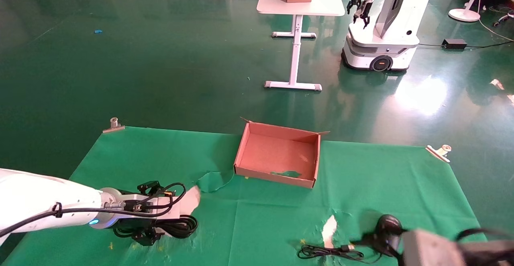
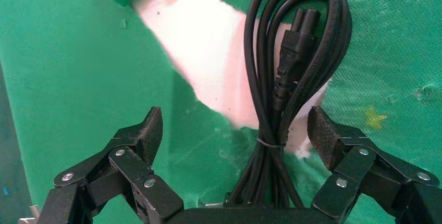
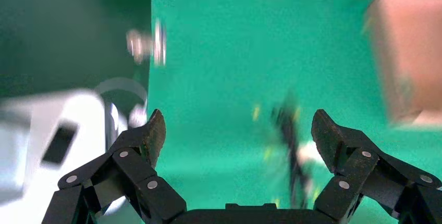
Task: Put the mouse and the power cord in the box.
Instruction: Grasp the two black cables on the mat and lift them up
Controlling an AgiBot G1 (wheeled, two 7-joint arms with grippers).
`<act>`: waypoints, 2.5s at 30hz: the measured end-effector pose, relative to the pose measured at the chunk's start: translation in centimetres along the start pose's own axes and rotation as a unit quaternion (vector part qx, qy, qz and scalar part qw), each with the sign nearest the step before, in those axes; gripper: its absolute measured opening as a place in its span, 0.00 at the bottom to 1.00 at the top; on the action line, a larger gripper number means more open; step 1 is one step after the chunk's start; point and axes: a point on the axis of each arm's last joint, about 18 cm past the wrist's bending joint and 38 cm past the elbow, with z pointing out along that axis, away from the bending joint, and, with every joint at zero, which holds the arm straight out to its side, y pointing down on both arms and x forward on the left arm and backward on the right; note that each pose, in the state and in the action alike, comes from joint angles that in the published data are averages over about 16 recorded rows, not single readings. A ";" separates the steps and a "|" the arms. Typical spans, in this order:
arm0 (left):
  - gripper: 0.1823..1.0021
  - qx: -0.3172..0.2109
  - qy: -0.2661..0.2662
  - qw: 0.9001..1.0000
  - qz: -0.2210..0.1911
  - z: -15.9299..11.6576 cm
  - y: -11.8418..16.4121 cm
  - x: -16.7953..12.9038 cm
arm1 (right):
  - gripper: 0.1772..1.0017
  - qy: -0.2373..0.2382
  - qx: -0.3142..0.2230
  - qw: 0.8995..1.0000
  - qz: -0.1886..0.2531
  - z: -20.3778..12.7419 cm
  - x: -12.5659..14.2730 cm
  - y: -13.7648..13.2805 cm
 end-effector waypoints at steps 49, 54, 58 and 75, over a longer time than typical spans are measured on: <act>0.93 0.002 0.001 1.000 0.000 0.2 0.1 -0.2 | 0.94 -0.009 -0.243 0.966 -0.086 16.0 9.7 0.9; 0.86 0.002 0.002 1.000 0.000 0.2 0.1 -0.2 | 0.87 -0.009 -0.242 0.967 -0.085 16.0 9.7 1.0; 0.77 0.002 0.002 1.000 0.000 0.2 0.1 -0.2 | 0.81 -0.009 -0.241 0.967 -0.085 15.9 9.7 1.0; 0.28 0.002 0.001 1.000 0.000 0.2 0.1 -0.2 | 0.35 -0.009 -0.240 0.967 -0.084 15.8 9.6 1.0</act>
